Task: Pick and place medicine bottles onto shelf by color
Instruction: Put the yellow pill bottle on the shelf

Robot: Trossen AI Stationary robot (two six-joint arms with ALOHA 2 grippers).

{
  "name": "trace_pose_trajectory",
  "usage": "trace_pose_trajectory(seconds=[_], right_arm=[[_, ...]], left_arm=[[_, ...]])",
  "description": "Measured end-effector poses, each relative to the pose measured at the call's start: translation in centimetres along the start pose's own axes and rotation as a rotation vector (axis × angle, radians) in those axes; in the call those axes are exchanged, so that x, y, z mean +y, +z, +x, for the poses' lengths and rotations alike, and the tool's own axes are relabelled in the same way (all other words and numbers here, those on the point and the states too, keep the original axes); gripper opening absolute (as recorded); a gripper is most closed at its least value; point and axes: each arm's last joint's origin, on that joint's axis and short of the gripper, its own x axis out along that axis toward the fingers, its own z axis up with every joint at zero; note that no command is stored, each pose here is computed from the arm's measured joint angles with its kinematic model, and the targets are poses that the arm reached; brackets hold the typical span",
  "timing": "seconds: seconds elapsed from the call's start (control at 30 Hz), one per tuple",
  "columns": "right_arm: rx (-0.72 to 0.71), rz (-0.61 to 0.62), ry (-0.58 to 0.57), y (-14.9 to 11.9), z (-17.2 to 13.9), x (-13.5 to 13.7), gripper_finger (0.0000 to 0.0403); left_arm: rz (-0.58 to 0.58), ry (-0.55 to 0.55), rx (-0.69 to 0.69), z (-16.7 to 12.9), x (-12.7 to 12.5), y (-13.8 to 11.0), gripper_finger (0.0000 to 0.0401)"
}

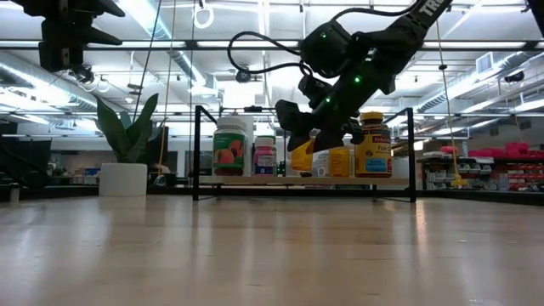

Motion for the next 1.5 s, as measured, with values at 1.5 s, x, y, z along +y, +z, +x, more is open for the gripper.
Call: trace_pose_trajectory(seconds=[1.5], right_arm=[[-0.032,-0.275,0.106,3.1,0.3,1.3,0.0295]], left_arm=[[-0.002,-0.003,0.002,0.0,0.0,0.0,0.0172]])
